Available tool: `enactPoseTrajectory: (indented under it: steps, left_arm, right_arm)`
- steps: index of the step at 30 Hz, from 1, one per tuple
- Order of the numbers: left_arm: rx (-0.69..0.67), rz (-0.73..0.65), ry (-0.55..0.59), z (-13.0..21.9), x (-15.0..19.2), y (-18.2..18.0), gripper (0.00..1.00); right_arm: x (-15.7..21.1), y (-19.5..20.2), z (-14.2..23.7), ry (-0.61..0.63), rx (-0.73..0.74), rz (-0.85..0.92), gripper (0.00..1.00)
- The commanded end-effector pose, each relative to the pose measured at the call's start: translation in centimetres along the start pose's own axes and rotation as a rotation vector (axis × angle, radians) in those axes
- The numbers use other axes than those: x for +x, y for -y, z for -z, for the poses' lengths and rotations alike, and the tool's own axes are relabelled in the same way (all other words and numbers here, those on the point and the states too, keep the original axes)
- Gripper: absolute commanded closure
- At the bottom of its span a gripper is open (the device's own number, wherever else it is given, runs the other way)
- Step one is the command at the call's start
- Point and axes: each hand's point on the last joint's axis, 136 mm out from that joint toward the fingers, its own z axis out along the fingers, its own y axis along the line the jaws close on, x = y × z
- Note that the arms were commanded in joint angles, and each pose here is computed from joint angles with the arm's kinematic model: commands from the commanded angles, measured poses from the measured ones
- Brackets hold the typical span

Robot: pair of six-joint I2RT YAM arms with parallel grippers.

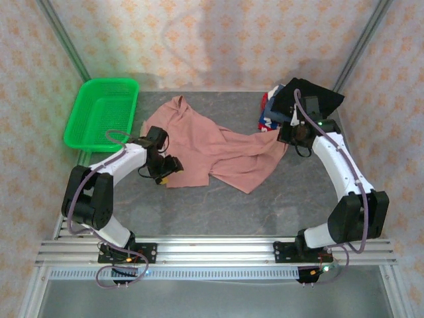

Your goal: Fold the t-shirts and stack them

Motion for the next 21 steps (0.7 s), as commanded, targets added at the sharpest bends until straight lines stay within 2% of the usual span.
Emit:
enactPoseTrajectory:
  steps: [1,6,14,17,21]
  left_arm:
    - [-0.077,0.003,-0.026,-0.5,0.9,-2.0,0.40]
    - [-0.152,-0.021,-0.041,-0.5,1.6,-3.7,0.41]
    - [-0.159,-0.022,-0.054,-2.3,1.6,-3.7,0.48]
    - [-0.128,-0.015,-0.053,-3.6,1.1,-3.0,0.55]
    - [-0.093,-0.022,-0.069,-4.8,0.4,-1.6,0.74]
  right_arm:
    - [0.6,0.6,1.0,0.003,0.021,-0.002,1.00]
    - [1.0,0.9,0.9,-0.002,0.028,-0.007,1.00]
    - [1.1,1.0,0.6,-0.004,0.034,-0.018,1.00]
    - [1.2,1.1,0.4,-0.007,0.038,-0.020,1.00]
    - [0.9,1.5,0.6,0.009,0.061,-0.036,1.00]
